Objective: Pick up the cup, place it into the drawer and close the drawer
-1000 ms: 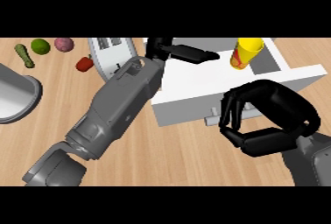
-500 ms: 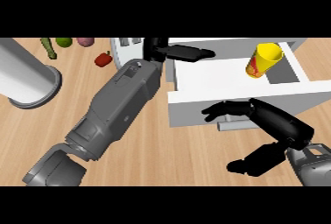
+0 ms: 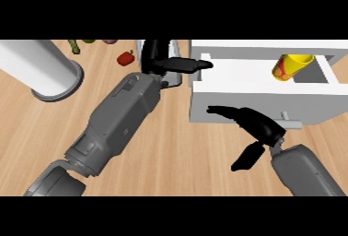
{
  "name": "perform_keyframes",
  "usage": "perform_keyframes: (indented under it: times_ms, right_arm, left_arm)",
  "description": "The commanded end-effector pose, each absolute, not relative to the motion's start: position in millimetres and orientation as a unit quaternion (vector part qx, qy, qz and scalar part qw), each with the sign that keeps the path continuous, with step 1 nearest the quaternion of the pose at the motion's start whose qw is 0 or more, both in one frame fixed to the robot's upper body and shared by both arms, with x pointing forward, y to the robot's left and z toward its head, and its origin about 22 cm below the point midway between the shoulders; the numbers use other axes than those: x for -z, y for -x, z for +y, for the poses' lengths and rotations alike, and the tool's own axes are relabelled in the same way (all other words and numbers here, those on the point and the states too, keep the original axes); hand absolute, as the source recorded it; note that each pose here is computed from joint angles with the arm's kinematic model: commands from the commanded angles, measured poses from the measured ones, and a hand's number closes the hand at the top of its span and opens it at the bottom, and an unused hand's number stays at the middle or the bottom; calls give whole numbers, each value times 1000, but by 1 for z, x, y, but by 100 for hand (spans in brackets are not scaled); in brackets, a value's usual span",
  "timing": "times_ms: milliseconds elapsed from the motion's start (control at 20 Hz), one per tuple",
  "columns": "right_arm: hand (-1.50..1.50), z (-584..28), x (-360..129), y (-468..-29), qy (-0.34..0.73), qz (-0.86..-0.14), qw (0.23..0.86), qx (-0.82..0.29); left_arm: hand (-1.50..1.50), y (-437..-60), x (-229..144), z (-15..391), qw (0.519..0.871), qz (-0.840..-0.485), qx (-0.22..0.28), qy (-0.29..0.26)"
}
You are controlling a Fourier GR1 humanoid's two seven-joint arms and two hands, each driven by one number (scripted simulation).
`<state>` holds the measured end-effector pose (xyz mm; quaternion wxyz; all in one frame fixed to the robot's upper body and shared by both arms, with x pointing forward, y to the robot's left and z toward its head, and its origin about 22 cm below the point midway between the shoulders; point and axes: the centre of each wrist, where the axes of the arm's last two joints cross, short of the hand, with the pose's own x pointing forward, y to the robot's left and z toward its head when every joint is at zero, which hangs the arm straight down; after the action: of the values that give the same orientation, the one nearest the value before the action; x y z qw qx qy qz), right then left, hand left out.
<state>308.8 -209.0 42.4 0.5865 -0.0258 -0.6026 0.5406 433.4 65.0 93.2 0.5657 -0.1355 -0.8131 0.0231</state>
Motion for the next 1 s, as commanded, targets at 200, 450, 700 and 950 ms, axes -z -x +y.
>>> perform_keyframes:
  times_ms: [200,450,700,950]
  right_arm:
    - [150,-217,3,-363,73,-562,613,-550]
    - [150,-241,6,-380,74,-625,600,-494]
    - [150,-264,-49,-420,120,-666,595,-433]
    - [150,-278,-78,-435,154,-679,601,-393]
  left_arm:
    - [-150,-431,-88,100,558,-815,-36,152]
    - [-150,-420,-68,114,568,-808,-38,154]
    - [-150,-418,-71,122,565,-806,-33,173]
    - [-150,-418,-65,155,563,-811,-23,159]
